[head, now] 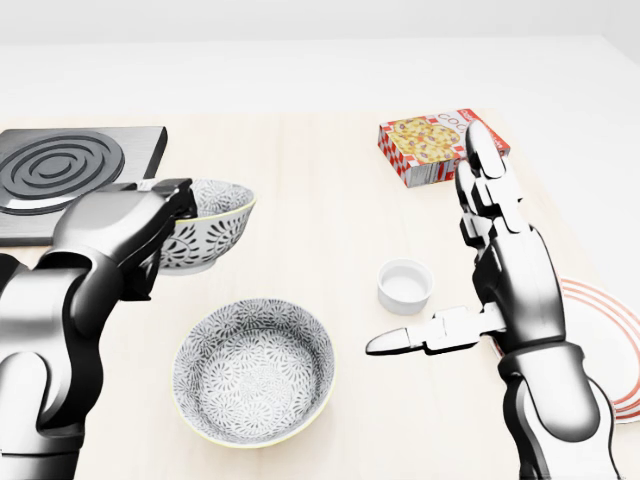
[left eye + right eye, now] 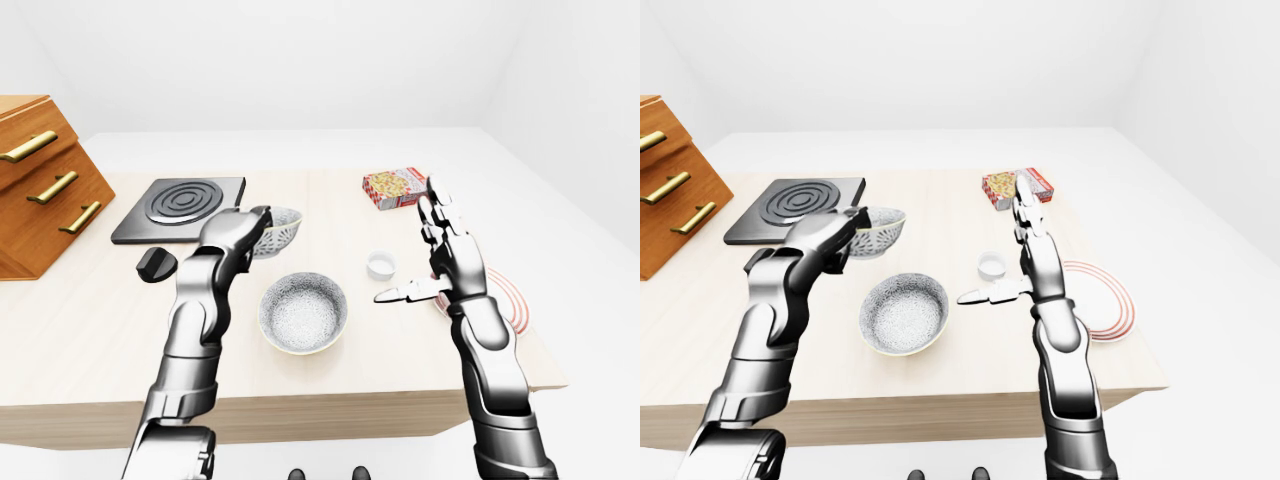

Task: Pick the akita bowl from table center and place it on the plate.

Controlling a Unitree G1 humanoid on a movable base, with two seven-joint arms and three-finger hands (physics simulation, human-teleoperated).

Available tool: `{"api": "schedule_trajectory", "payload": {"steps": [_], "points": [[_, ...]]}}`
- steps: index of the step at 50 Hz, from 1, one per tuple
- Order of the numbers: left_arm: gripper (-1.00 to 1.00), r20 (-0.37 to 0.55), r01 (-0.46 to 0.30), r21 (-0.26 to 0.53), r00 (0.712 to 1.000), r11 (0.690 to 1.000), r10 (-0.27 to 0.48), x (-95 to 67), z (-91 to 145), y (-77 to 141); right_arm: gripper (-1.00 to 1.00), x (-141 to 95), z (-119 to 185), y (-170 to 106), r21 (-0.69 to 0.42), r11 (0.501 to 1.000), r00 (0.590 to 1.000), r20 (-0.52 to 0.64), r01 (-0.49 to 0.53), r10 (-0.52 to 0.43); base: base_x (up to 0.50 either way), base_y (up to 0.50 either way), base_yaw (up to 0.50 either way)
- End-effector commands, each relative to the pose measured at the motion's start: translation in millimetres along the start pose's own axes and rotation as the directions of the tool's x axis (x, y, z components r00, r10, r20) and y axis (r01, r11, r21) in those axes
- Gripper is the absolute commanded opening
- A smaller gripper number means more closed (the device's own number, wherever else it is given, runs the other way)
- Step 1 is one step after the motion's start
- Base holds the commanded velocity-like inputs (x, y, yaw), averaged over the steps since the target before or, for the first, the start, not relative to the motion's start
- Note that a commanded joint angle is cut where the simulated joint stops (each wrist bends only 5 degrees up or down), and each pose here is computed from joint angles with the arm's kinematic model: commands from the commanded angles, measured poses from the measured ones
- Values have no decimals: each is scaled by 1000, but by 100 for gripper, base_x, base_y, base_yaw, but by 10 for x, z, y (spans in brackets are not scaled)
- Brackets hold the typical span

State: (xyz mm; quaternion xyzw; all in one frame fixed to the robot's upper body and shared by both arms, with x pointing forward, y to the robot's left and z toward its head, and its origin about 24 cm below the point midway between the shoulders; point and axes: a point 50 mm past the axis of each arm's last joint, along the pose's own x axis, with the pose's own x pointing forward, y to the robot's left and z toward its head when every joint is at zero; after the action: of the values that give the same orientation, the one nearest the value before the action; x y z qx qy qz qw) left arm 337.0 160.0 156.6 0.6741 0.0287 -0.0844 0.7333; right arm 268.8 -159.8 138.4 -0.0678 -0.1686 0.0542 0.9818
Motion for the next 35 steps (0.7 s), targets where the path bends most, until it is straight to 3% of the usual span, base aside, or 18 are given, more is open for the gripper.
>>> {"api": "schedule_trajectory", "payload": {"steps": [1,2,5,16,24,35], "points": [[-100,85,-133,-2,988,991,133,-365,283,250,100,264,296,-49,-236,970,992,92,-60,84,0,0,0],[-100,85,-135,-3,987,991,134,-368,285,251,100,269,301,-48,-240,969,992,93,-61,86,0,0,0],[-100,104,-153,-9,983,988,153,-425,375,244,100,386,398,49,-345,921,971,86,-180,221,0,0,0],[-100,148,-154,-23,977,988,156,-442,552,224,100,824,532,181,-533,777,925,-27,-333,379,0,0,0],[-100,174,-157,-35,972,987,161,-440,626,240,100,983,440,223,-556,733,911,-124,-392,393,0,0,0],[-100,187,-151,-45,970,987,157,-481,665,197,100,1040,215,288,-532,717,892,-226,-449,391,0,0,0]]}}
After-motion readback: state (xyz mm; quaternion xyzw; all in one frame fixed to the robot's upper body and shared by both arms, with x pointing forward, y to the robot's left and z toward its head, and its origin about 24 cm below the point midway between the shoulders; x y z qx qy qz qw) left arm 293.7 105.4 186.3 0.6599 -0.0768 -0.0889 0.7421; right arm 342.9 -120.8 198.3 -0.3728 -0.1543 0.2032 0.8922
